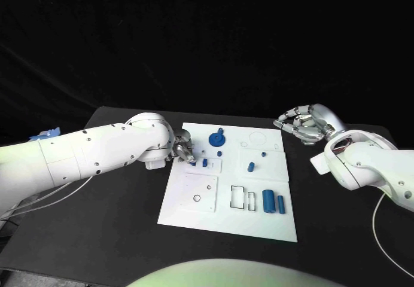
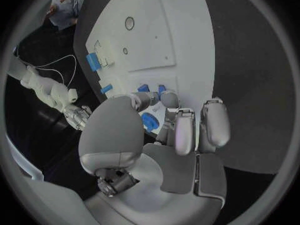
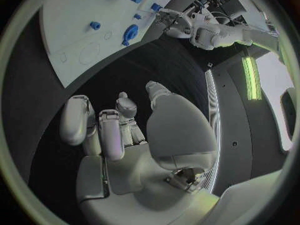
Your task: Assemble the parts on the task board
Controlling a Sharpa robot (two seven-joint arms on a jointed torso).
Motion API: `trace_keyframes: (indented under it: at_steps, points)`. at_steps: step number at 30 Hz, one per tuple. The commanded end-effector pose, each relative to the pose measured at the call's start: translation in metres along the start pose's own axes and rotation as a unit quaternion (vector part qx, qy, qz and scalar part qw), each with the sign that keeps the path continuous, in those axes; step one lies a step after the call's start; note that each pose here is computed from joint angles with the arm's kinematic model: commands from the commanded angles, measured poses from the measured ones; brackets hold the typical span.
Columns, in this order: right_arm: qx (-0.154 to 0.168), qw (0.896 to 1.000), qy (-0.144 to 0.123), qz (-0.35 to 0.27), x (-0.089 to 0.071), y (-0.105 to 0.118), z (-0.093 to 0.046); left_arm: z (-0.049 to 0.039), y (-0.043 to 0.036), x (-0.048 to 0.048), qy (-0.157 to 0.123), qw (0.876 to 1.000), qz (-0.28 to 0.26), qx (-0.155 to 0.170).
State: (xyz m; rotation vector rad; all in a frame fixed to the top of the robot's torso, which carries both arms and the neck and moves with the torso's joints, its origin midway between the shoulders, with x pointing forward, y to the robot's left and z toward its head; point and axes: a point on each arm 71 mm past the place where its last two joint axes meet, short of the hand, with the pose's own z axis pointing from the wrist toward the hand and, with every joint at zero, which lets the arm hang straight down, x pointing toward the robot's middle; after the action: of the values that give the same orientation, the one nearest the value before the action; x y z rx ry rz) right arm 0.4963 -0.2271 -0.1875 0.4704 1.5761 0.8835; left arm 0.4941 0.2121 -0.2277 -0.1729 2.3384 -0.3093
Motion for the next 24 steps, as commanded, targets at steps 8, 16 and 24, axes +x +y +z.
trace_keyframes:
  at_steps: [8, 16, 24]
  points:
    - [-0.002, 1.0, 0.007, -0.002, 0.0013, 0.0, -0.0003, 0.0, -0.001, 0.0031, 0.012, 1.0, 0.012, -0.003]
    - [-0.001, 1.0, 0.006, -0.002, 0.0012, -0.0004, -0.0004, 0.0005, -0.002, 0.0038, 0.017, 1.0, 0.012, -0.001]
    - [-0.001, 1.0, 0.005, -0.002, 0.0006, -0.0011, -0.0004, 0.0014, -0.0022, 0.0034, 0.016, 1.0, 0.01, -0.002]
